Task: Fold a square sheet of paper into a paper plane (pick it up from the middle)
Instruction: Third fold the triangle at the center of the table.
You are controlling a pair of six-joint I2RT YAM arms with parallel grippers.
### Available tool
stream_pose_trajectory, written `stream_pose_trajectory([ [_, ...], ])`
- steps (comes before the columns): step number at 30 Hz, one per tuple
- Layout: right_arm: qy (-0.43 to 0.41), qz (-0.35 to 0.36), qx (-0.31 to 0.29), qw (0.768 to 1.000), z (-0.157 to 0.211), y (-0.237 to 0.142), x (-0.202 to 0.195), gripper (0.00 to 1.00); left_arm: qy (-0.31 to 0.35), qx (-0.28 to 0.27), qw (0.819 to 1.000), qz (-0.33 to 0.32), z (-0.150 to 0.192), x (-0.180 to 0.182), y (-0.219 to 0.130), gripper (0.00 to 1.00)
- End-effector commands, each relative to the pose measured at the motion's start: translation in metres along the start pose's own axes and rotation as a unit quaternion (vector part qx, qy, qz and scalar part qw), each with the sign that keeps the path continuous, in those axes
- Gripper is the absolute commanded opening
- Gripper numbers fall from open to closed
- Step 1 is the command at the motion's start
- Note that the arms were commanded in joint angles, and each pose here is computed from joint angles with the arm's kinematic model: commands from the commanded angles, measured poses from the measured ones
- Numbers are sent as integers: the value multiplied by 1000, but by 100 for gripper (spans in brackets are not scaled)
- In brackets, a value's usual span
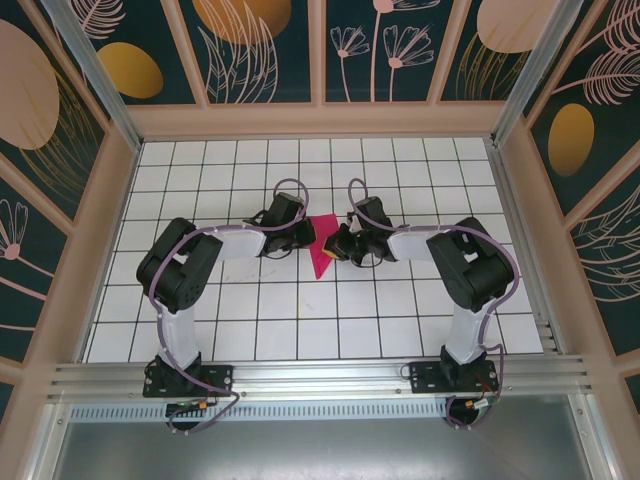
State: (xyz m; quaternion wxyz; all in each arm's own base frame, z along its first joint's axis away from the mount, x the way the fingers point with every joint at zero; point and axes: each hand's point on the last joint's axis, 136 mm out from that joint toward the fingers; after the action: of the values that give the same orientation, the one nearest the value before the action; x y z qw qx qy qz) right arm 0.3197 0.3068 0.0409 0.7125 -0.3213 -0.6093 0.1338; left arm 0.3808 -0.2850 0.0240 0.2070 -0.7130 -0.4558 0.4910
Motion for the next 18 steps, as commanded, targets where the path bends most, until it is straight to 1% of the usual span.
stream_pose_trajectory([
  [1, -3, -16, -8, 1000, -8, 5, 11, 6, 0, 12, 1000, -25, 5, 12, 7, 7],
  [18, 4, -19, -12, 1000, -15, 13, 8, 6, 0, 27, 999, -34, 13, 18, 12, 3],
])
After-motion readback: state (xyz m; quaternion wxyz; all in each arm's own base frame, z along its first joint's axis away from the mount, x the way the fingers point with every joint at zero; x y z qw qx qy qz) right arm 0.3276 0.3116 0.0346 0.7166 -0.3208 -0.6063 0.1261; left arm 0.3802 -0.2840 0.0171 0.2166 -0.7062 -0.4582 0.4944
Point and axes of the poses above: each hand's point on the last joint's axis, 136 mm out from that joint toward the fingers, its own y axis out along the fingers, its own x axis along the line the jaws close on, z = x × y, and after that the axes turned 3 degrees about y, right-handed
